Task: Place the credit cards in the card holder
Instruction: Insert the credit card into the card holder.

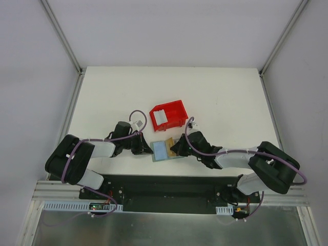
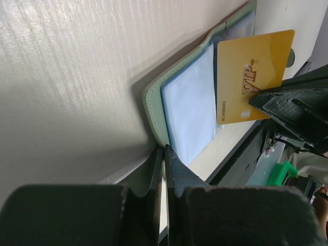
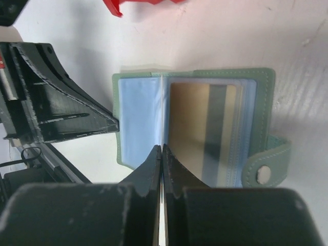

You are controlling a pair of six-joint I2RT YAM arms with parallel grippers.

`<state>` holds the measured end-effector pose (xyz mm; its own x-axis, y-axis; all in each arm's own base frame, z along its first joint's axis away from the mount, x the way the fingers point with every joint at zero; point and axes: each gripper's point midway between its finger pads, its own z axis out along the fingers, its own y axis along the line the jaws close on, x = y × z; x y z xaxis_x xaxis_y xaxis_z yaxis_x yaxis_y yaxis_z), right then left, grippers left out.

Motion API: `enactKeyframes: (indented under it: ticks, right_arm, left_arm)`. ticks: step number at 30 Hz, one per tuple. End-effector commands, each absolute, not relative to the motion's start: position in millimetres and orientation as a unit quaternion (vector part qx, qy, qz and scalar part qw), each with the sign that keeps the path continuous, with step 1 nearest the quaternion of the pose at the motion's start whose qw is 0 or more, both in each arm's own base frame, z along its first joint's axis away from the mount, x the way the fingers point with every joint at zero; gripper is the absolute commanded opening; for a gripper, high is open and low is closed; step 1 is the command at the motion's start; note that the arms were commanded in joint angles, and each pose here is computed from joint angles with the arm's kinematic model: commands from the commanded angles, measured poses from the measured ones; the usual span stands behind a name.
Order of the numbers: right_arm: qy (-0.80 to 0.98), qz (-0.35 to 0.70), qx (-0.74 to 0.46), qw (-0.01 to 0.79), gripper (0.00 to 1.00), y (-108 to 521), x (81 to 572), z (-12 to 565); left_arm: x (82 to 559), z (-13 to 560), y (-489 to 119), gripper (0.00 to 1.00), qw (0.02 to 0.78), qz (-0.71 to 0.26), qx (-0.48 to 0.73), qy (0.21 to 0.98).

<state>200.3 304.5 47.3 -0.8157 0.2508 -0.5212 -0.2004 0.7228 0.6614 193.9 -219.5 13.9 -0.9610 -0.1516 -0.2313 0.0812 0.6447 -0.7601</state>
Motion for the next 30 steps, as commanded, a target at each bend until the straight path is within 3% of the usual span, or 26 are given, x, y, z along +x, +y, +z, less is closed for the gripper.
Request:
enactKeyframes:
  ticks: [1,8,21,30]
  right_arm:
    - [0.867,0.396,0.034,0.3,0.0,309,199,49]
    - [0.872,0.394,0.035,0.288,0.0,308,195,38]
    - [0.845,0.421,0.049,0.326,0.0,305,204,70]
    - [0.859,0.417,0.051,0.295,0.0,311,200,52]
  left_arm:
    - [181,-11,-203,0.0,0.11,-0.374,-0.041,0.92]
    - [180,-11,-203,0.0,0.11,-0.374,-0.04,0.92]
    - [180,-11,-203,0.0,0.11,-0.374,-0.041,0.92]
    - [181,-10,-204,0.0,0.11,-0.376,-0.04,0.919]
